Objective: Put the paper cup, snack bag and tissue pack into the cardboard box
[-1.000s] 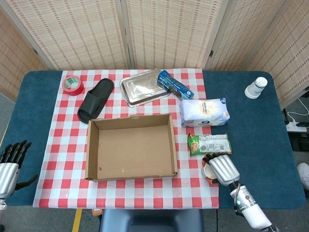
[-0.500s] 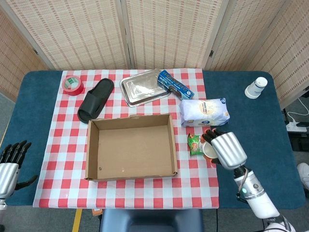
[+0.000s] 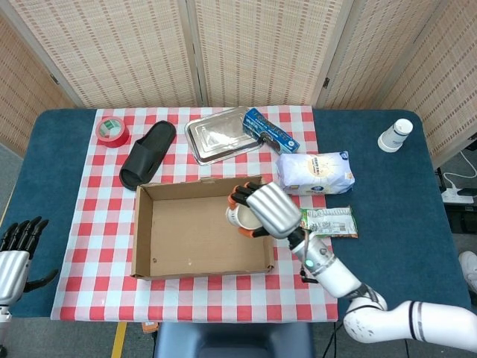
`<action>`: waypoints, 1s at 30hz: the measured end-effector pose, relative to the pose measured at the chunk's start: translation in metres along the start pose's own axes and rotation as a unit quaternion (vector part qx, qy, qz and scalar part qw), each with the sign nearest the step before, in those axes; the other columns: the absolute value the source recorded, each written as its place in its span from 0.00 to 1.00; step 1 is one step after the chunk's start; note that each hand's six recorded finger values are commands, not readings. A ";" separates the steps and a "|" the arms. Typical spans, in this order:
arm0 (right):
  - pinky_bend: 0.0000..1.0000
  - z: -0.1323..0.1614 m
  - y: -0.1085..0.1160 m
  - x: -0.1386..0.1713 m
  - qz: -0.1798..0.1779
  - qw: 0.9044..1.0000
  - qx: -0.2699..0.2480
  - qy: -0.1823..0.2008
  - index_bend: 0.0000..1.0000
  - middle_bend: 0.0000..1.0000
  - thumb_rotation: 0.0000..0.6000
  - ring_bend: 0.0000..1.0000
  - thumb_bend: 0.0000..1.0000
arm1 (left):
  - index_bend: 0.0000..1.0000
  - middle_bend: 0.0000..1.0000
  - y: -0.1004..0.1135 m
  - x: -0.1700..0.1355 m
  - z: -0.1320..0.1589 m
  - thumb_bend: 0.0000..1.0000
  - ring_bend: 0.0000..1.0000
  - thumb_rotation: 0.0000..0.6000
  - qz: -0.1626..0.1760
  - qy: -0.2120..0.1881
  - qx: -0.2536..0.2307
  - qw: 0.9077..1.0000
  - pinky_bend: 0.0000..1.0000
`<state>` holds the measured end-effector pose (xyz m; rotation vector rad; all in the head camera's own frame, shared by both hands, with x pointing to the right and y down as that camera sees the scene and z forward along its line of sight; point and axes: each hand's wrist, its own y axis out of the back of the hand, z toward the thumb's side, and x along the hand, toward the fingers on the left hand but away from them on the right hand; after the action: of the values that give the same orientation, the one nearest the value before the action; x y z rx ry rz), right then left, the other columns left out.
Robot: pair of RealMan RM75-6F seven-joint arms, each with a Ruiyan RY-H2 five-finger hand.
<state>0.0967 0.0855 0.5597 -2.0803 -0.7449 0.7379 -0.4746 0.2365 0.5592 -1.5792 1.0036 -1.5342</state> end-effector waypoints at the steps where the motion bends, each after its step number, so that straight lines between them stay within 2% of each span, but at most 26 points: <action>1: 0.70 0.005 -0.005 -0.009 0.000 1.000 -0.012 0.004 0.67 0.42 1.00 0.44 0.22 | 0.00 0.00 0.000 0.000 0.000 0.16 0.00 1.00 0.001 0.001 0.000 1.000 0.00; 5: 0.70 0.015 -0.021 -0.029 0.003 0.999 -0.035 0.011 0.63 0.42 1.00 0.44 0.21 | 0.00 0.00 0.000 0.001 -0.001 0.16 0.00 1.00 0.001 0.003 -0.001 1.000 0.00; 7: 0.70 0.018 -0.027 -0.033 0.010 0.999 -0.051 0.011 0.55 0.42 1.00 0.43 0.13 | 0.00 0.00 0.000 0.001 -0.001 0.16 0.00 1.00 0.002 0.003 0.000 1.000 0.00; 9: 0.66 0.020 -0.032 -0.034 0.019 0.998 -0.059 0.013 0.43 0.40 1.00 0.35 0.03 | 0.00 0.00 0.001 0.001 -0.001 0.16 0.00 1.00 0.004 0.004 -0.001 1.000 0.00; 11: 0.51 0.021 -0.038 -0.032 0.034 0.997 -0.061 0.016 0.23 0.27 1.00 0.18 0.00 | 0.00 0.00 0.002 0.000 -0.002 0.16 0.00 1.00 0.006 0.005 -0.001 1.000 0.00; 12: 0.41 0.021 -0.040 -0.032 0.043 0.997 -0.062 0.018 0.12 0.18 1.00 0.09 0.00 | 0.00 0.00 0.003 0.001 -0.003 0.16 0.00 1.00 0.008 0.007 -0.002 1.000 0.00; 13: 0.33 0.021 -0.044 -0.031 0.058 0.996 -0.062 0.019 0.04 0.10 1.00 0.03 0.00 | 0.00 0.00 0.003 0.001 -0.003 0.16 0.00 1.00 0.009 0.009 -0.002 1.000 0.00; 14: 0.29 0.021 -0.046 -0.030 0.069 0.995 -0.063 0.020 0.01 0.05 1.00 0.00 0.00 | 0.00 0.00 0.004 0.001 -0.004 0.16 0.00 1.00 0.009 0.010 -0.002 1.000 0.00; 16: 0.25 0.019 -0.050 -0.029 0.095 0.993 -0.068 0.019 0.00 0.00 1.00 0.00 0.00 | 0.00 0.00 0.004 0.001 -0.005 0.17 0.00 1.00 0.010 0.013 -0.002 1.000 0.00; 18: 0.23 0.019 -0.050 -0.028 0.107 0.991 -0.075 0.018 0.00 0.00 1.00 0.00 0.00 | 0.00 0.00 0.004 0.001 -0.005 0.17 0.00 1.00 0.009 0.013 -0.001 1.000 0.00; 23: 0.23 0.018 -0.042 -0.026 0.102 0.993 -0.064 0.019 0.00 0.00 1.00 0.00 0.00 | 0.00 0.00 0.004 0.001 -0.007 0.18 0.00 1.00 0.006 0.016 -0.002 1.000 0.00; 27: 0.23 0.008 -0.025 -0.021 0.084 0.996 -0.022 0.012 0.00 0.00 1.00 0.00 0.00 | 0.00 0.00 0.004 0.001 -0.008 0.19 0.00 1.00 0.004 0.017 -0.003 1.000 0.00; 30: 0.23 -0.006 -0.011 -0.011 0.080 0.996 0.030 -0.005 0.00 0.00 1.00 0.00 0.00 | 0.00 0.00 0.003 0.002 -0.009 0.21 0.00 1.00 0.002 0.018 -0.003 1.000 0.00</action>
<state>0.0909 0.0802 0.5746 -2.1002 -0.5597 0.8474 -0.4837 0.2334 0.5576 -1.5589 1.0312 -1.5634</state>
